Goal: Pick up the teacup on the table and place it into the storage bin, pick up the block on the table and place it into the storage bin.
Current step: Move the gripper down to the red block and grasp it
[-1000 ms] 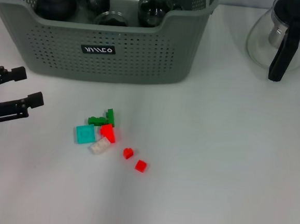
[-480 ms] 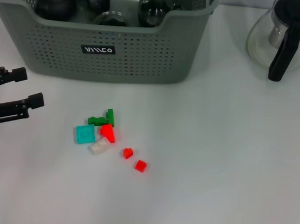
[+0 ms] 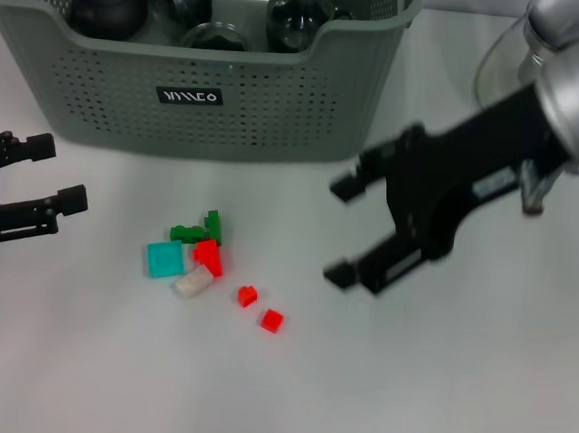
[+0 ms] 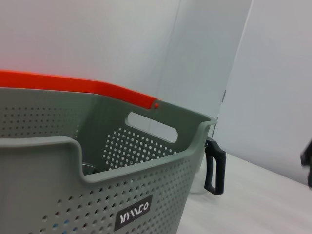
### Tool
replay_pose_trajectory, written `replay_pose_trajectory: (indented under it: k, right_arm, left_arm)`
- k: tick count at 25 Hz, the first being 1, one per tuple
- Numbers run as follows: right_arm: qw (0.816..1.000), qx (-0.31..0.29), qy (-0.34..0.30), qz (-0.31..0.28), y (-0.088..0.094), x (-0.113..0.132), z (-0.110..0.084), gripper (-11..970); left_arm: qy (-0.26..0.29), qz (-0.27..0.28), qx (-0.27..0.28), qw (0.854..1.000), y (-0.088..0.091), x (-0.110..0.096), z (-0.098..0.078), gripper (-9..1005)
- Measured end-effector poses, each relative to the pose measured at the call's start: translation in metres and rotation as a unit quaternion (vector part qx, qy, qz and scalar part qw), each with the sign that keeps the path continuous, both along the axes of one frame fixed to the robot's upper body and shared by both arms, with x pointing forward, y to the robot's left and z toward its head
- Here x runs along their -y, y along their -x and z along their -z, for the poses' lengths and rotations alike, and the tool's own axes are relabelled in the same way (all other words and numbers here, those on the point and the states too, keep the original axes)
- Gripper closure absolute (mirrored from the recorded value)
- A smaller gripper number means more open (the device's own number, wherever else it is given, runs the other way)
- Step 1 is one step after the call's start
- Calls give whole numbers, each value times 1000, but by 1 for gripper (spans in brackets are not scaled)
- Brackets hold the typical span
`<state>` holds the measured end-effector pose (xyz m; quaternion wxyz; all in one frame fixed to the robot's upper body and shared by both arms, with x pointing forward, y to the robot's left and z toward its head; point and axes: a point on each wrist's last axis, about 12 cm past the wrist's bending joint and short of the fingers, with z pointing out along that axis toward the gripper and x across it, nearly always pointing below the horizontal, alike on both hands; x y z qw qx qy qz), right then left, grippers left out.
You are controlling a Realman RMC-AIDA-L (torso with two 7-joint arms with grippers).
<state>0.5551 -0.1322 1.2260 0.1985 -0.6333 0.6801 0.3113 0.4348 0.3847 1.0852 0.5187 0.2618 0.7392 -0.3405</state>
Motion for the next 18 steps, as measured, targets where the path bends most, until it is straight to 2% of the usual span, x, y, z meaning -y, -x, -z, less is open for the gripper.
replay_pose_trajectory:
  k: [7, 12, 18]
  right_arm:
    - [991, -7, 132, 8, 11, -32, 38, 15]
    - [987, 23, 161, -7, 21, -59, 57, 16]
    - [984, 42, 170, -13, 28, -76, 77, 17]
  left_arm:
    - [-6, 26, 15, 1000, -1, 5, -1, 135]
    - [-13, 50, 10, 999, -1, 12, 2, 135]
    - [-21, 71, -5, 997, -2, 18, 7, 135]
